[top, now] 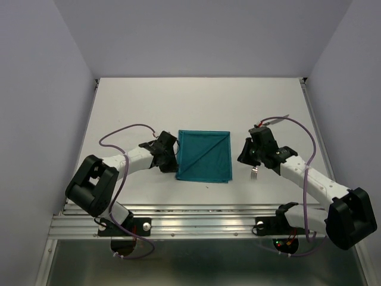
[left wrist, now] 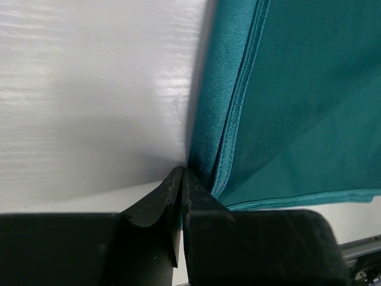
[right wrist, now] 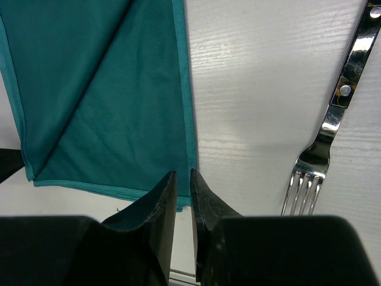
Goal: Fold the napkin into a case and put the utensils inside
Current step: Move the upper triangle-folded napkin to the center of the board, then pick up the upper triangle-folded napkin from the center of the board.
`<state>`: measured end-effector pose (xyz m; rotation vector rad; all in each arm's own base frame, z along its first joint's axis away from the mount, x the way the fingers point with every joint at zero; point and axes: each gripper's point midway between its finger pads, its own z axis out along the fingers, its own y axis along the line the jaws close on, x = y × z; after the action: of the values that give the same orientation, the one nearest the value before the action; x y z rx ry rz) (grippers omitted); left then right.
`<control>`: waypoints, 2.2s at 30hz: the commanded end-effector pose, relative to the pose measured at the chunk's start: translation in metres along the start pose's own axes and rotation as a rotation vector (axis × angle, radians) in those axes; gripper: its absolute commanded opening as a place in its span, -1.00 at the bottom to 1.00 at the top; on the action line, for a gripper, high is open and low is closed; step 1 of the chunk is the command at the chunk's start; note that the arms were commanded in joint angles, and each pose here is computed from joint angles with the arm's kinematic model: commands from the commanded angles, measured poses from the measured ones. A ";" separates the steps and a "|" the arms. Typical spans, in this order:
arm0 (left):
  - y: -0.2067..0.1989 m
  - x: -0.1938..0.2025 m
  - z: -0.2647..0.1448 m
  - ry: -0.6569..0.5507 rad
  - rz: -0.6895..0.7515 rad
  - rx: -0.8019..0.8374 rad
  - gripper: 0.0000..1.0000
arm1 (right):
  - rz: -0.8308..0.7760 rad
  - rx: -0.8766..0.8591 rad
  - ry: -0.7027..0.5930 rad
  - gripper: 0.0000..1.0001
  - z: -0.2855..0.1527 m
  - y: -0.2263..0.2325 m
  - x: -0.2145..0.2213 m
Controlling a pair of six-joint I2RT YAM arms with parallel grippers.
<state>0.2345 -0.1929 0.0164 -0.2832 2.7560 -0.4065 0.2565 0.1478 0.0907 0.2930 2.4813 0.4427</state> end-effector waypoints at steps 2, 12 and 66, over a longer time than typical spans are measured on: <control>-0.022 0.029 0.000 0.064 0.033 0.067 -0.70 | -0.009 -0.042 -0.026 -0.58 0.000 0.010 -0.006; -0.021 -0.004 -0.025 -0.031 0.049 0.031 -0.66 | -0.030 -0.054 -0.025 -0.58 -0.002 0.016 -0.008; 0.057 -0.124 -0.064 -0.184 -0.159 0.066 -0.46 | -0.707 0.144 0.012 -0.11 0.083 0.193 0.117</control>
<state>0.3138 -0.0913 0.0844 -0.5303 2.5802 -0.4548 0.2328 0.3835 0.0487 -0.5433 2.4266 0.0057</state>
